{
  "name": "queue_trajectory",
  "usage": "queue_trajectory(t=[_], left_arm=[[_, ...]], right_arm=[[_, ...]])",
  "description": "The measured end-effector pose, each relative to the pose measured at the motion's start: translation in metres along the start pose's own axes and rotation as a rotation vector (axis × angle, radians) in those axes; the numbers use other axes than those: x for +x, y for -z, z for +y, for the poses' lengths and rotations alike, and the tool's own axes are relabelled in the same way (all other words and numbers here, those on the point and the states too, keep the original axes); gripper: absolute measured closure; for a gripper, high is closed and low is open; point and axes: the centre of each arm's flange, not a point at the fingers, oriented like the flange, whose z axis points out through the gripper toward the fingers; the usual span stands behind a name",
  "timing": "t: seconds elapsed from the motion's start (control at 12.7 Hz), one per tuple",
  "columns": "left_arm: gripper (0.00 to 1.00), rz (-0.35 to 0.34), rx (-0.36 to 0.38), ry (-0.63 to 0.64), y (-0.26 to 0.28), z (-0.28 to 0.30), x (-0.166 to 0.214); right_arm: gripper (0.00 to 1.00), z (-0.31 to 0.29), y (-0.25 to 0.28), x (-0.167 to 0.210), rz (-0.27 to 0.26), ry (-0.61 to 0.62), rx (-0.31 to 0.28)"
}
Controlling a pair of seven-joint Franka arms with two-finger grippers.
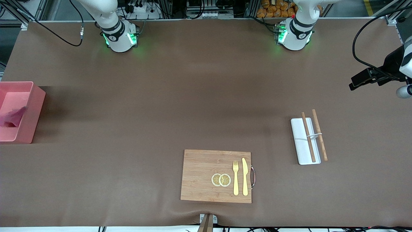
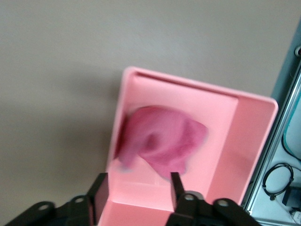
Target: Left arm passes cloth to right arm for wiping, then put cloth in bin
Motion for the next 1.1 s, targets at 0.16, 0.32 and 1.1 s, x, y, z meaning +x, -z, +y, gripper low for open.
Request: queue_trajectory(t=[0.16, 0.32, 1.1], left_arm=[[0.0, 0.015, -0.003, 0.0, 0.002, 0.0, 0.001], [0.0, 0.024, -0.005, 0.004, 0.004, -0.002, 0.001], [0.0, 0.037, -0.006, 0.007, 0.01, -0.004, -0.004]], right_arm=[[0.13, -0.058, 0.04, 0.037, -0.005, -0.001, 0.003], [0.0, -0.124, 0.076, 0.07, -0.01, -0.007, 0.0], [0.0, -0.335, 0.234, 0.056, 0.031, -0.251, 0.034]])
